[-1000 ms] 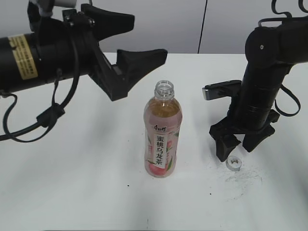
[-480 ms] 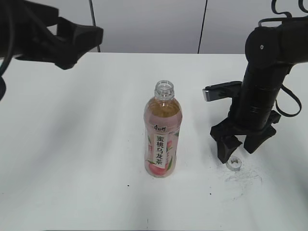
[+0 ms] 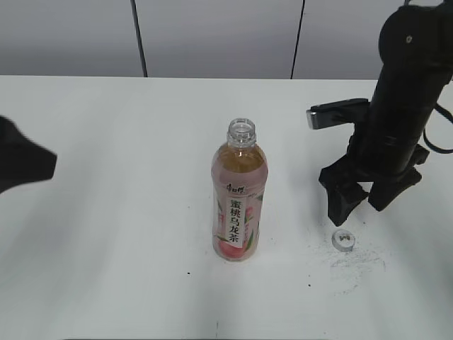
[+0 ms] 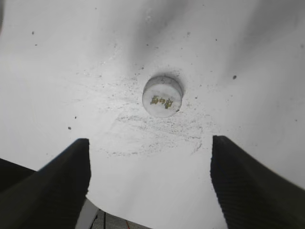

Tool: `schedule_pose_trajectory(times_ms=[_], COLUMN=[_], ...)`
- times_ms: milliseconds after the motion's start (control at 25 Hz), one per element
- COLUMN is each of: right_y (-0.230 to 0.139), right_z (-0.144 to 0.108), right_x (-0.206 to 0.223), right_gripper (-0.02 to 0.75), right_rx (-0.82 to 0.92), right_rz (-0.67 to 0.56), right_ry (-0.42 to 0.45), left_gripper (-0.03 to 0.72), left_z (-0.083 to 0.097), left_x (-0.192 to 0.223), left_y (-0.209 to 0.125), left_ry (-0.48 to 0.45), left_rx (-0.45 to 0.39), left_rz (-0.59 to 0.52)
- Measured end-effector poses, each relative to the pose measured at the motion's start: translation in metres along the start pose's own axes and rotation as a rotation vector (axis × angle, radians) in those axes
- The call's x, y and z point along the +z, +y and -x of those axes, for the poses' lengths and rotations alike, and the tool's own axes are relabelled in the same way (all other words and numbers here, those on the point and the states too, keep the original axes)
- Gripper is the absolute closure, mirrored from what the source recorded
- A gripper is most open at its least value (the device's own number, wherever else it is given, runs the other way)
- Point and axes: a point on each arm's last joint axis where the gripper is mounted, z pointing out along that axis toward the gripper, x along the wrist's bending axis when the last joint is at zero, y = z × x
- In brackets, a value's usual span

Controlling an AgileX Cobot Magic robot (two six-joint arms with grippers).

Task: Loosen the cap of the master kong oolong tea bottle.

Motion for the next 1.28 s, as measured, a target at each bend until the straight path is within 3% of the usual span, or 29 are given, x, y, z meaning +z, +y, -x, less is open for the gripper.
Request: schedule_pose_trajectory(times_ms=[160, 320, 480, 760, 1280], right_y=[-0.011, -0.03, -0.055, -0.127, -0.273], right_z=[-0.006, -0.013, -0.021, -0.036, -0.061], right_x=[-0.029, -0.059, -0.086, -0.118, -0.146], right_gripper=[0.15, 0.15, 0.15, 0.15, 0.15], right_rx=[-0.012, -0.024, -0.033, -0.036, -0.1], right_rz=[0.04, 0.044, 0.096, 0.24, 0.699], right_ry=[-0.003, 0.004, -0.001, -0.017, -0.085], left_gripper=[0.101, 0.101, 0.101, 0.111, 0.13], left_z=[-0.003, -0.013, -0.022, -0.035, -0.032], left_x=[-0.043, -0.08, -0.117, -0.148, -0.13], left_y=[-0.027, -0.057, -0.083, -0.127, -0.135], left_ry=[-0.063, -0.059, -0.08, -0.113, -0.153], left_rx=[0.059, 0.165, 0.23, 0.231, 0.217], left_rz=[-0.069, -0.115, 0.028, 0.344, 0.429])
